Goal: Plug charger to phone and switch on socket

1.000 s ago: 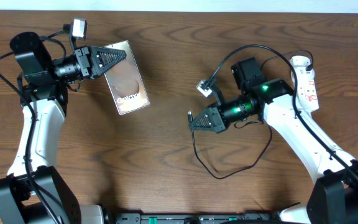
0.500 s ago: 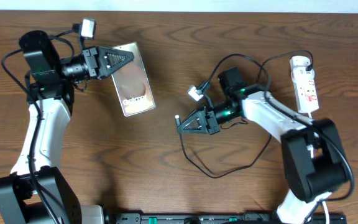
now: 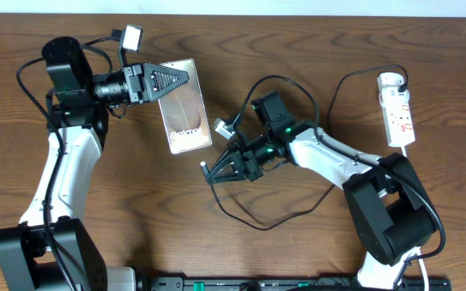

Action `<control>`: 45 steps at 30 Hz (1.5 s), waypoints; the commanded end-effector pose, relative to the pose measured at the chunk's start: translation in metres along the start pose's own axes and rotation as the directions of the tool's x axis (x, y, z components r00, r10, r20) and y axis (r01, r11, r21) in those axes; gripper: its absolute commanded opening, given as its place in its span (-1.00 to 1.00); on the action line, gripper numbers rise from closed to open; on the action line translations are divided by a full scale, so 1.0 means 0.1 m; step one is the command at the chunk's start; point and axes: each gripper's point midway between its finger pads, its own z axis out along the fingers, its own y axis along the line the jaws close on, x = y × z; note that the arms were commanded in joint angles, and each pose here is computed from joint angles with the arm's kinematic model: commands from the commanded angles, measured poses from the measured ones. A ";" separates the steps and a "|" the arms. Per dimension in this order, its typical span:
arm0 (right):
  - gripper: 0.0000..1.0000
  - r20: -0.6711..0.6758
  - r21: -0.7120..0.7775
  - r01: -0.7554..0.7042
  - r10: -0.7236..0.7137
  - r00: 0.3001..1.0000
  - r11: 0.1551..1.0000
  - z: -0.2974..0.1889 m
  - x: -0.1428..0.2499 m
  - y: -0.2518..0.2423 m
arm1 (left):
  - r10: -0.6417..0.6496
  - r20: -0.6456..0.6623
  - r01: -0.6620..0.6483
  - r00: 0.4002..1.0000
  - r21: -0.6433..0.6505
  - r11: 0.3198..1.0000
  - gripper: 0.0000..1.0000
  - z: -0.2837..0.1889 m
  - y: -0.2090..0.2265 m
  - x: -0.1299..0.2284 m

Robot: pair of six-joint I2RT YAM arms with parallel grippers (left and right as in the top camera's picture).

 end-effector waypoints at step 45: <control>-0.98 0.000 -0.038 -0.008 0.008 1.000 0.999 0.03 -0.42 0.17 | 0.143 0.072 -0.136 0.987 -0.087 0.987 -0.85 -0.02 0.09 -0.17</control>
